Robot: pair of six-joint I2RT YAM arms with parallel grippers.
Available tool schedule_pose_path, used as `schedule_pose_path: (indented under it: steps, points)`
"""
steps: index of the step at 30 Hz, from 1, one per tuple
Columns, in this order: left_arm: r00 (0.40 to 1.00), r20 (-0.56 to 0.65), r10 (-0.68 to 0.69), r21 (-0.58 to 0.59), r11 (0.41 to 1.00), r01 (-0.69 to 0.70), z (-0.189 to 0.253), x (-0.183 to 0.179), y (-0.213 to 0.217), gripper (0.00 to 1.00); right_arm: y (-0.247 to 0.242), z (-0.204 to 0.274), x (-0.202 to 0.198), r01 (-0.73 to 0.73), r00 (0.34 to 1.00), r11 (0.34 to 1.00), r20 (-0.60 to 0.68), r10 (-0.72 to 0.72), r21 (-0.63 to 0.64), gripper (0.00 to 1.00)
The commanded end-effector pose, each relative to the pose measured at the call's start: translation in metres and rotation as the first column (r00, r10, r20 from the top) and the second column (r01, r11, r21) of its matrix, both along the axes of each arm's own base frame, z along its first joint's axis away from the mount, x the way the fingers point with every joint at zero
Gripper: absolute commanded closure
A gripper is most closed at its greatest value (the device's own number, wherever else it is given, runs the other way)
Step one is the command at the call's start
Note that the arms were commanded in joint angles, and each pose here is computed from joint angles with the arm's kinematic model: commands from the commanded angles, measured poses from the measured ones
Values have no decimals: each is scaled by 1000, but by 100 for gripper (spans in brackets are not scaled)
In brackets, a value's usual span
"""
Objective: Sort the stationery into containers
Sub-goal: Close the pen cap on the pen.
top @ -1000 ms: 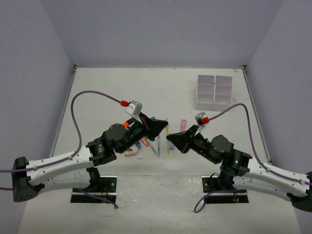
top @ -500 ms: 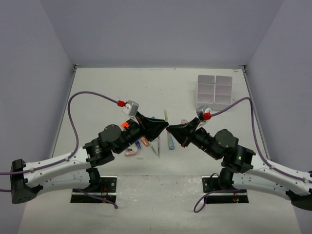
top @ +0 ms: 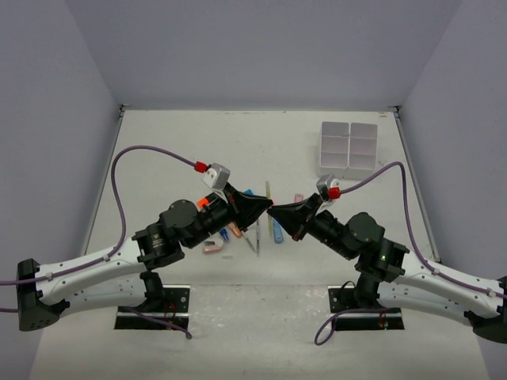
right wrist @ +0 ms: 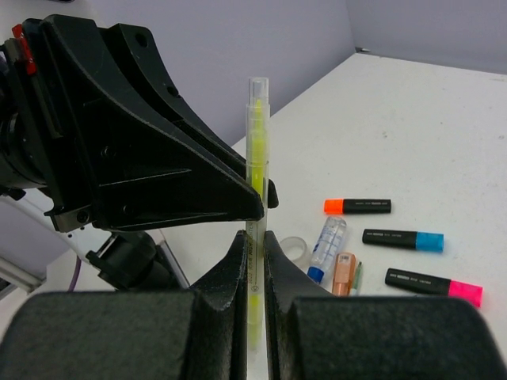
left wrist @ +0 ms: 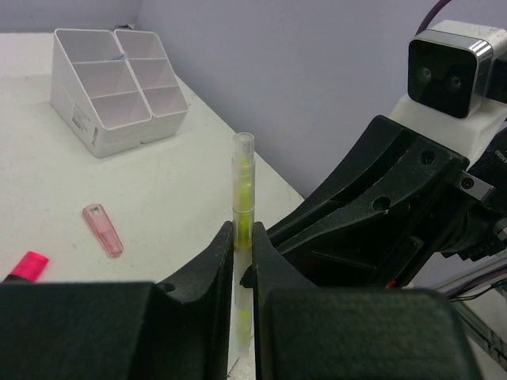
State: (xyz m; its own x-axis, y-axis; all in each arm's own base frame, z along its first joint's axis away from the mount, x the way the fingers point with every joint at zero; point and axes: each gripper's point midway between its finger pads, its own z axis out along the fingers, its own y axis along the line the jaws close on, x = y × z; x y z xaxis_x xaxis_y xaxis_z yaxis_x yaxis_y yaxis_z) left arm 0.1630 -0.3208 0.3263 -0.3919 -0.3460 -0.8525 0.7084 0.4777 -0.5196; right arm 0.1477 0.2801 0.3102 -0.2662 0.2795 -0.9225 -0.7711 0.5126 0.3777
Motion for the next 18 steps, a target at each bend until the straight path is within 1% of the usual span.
schedule_pose_path:
  steps: [1, 3, 4, 5, 6, 7, 8, 10, 11, 12, 13, 14, 15, 17, 18]
  points:
    - [990, 110, -86, -56, 994, 93, 33, -15, -3, 100, 16, 12, -25, -156, 987, 986, 52, 153, 52, 88]
    - [987, 127, -98, -68, 992, 107, 38, -18, -3, 100, 19, 8, -26, -164, 986, 985, 43, 162, 47, 76]
    - [986, 131, -102, -72, 991, 112, 40, -19, -3, 100, 21, 7, -26, -167, 985, 985, 39, 166, 46, 72]
    - [985, 135, -105, -76, 990, 116, 42, -19, -2, 100, 23, 5, -25, -169, 985, 985, 34, 167, 42, 71]
    - [985, 138, -107, -81, 990, 119, 45, -20, -2, 100, 26, 4, -24, -170, 985, 985, 29, 169, 38, 73]
    - [984, 141, -109, -84, 989, 122, 46, -20, -2, 100, 28, 5, -24, -172, 985, 984, 27, 171, 37, 78]
    - [984, 142, -112, -84, 989, 124, 47, -21, -3, 100, 29, 7, -23, -173, 985, 984, 27, 172, 37, 85]
    - [985, 140, -105, -76, 990, 116, 47, -19, -2, 100, 30, 6, -22, -170, 985, 985, 25, 169, 31, 96]
    - [986, 139, -96, -71, 992, 107, 47, -18, -2, 96, 30, 7, -22, -168, 986, 985, 25, 168, 29, 100]
    - [988, 136, -79, -62, 994, 88, 46, -14, -1, 84, 29, 8, -22, -168, 985, 985, 28, 167, 29, 100]
    - [988, 137, -65, -50, 996, 72, 46, -12, 1, 69, 29, 8, -23, -170, 985, 985, 30, 169, 28, 100]
    - [989, 138, -54, -39, 997, 59, 46, -10, 3, 57, 28, 8, -24, -173, 985, 985, 32, 172, 25, 100]
    - [990, 137, -45, -30, 998, 50, 47, -9, 4, 53, 28, 6, -24, -174, 984, 985, 33, 173, 19, 100]
    - [990, 139, -24, -19, 999, 27, 49, -5, 6, 52, 28, 4, -26, -184, 982, 983, 33, 184, 11, 100]
    - [991, 136, -4, -12, 1000, 6, 51, -2, 7, 61, 28, 2, -27, -194, 980, 981, 36, 194, 2, 100]
